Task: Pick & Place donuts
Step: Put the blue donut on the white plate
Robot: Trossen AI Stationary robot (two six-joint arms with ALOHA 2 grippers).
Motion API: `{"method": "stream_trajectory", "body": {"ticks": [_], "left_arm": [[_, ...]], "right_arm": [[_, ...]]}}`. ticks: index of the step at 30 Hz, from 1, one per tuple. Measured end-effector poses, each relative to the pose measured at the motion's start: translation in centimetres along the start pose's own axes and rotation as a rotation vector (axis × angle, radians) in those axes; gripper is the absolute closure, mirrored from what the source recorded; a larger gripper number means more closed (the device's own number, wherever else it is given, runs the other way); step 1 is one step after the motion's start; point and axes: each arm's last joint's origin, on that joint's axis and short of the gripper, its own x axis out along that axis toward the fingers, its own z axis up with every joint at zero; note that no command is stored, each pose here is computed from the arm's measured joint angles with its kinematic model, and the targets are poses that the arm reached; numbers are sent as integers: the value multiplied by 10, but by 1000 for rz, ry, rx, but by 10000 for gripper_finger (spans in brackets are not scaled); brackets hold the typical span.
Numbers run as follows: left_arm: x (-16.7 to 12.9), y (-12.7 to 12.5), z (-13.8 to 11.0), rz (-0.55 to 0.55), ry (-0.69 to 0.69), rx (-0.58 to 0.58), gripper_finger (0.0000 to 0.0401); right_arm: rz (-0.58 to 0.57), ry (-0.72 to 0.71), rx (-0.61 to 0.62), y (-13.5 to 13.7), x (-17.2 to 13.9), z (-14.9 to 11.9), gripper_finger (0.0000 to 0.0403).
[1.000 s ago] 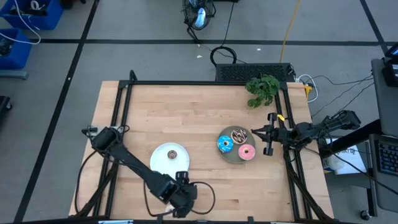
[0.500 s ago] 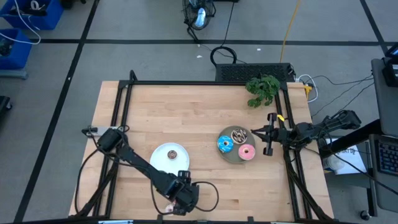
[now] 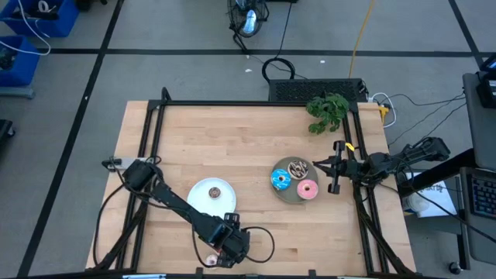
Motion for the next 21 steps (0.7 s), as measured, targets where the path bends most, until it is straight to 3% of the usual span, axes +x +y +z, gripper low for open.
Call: {"method": "stream_trajectory", "body": {"ticks": [14,21], "left_arm": [[8,8,2,-39,41,-2,74],[8,8,2,-43,48,-4,130]], "right_arm": [[-1,-4,4,0,0,0,403],[-1,-3,3,0,0,0,403]]}}
